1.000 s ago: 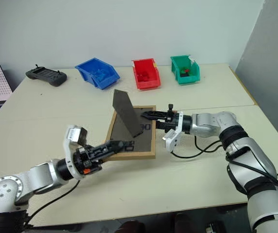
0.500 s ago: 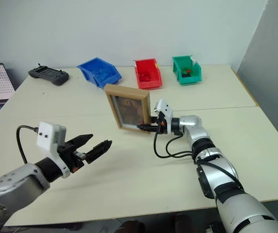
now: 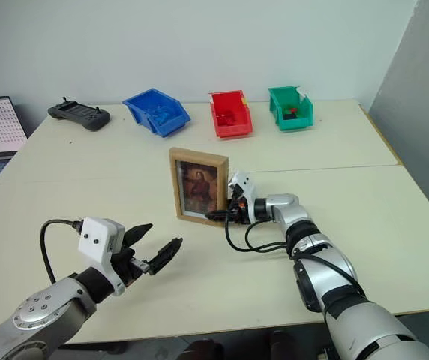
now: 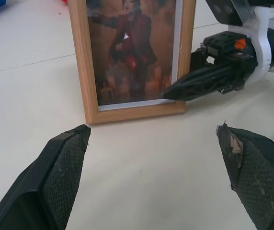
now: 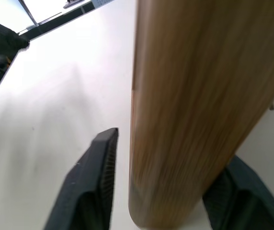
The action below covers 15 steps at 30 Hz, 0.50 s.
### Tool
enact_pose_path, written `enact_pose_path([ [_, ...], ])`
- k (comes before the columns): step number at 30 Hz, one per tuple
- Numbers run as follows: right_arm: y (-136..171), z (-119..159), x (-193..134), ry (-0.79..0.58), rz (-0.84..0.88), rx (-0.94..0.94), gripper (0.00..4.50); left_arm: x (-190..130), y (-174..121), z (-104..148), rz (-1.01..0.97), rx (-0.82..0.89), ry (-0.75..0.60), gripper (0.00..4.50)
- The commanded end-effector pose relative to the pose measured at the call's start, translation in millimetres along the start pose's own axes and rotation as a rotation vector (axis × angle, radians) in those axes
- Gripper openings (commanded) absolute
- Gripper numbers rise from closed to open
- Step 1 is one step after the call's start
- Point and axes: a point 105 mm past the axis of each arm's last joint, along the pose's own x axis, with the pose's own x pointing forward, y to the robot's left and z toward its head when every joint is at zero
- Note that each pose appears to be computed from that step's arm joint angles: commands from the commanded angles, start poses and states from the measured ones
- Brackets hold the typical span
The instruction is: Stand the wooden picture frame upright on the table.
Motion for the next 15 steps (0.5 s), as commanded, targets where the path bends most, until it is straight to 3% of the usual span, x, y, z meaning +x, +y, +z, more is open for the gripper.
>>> enact_pose_path([
  [1,-11,-1,-17,0.007,-0.067,-0.071,3.47,1,11,13,-0.013,0.049,-0.036,4.5],
  [5,-21,-17,-56,0.1,-0.132,-0.132,4.48,3,30,22,-0.049,0.066,-0.007,4.5],
  [7,-22,-12,-76,0.114,-0.153,-0.177,4.5,2,41,30,-0.069,0.052,0.006,4.5],
  [10,-8,17,-102,0.078,-0.129,-0.233,4.5,-3,61,47,-0.098,0.003,0.01,4.5],
  [15,42,69,-119,-0.003,-0.019,-0.211,4.5,-9,89,70,-0.175,-0.031,0.063,4.5],
])
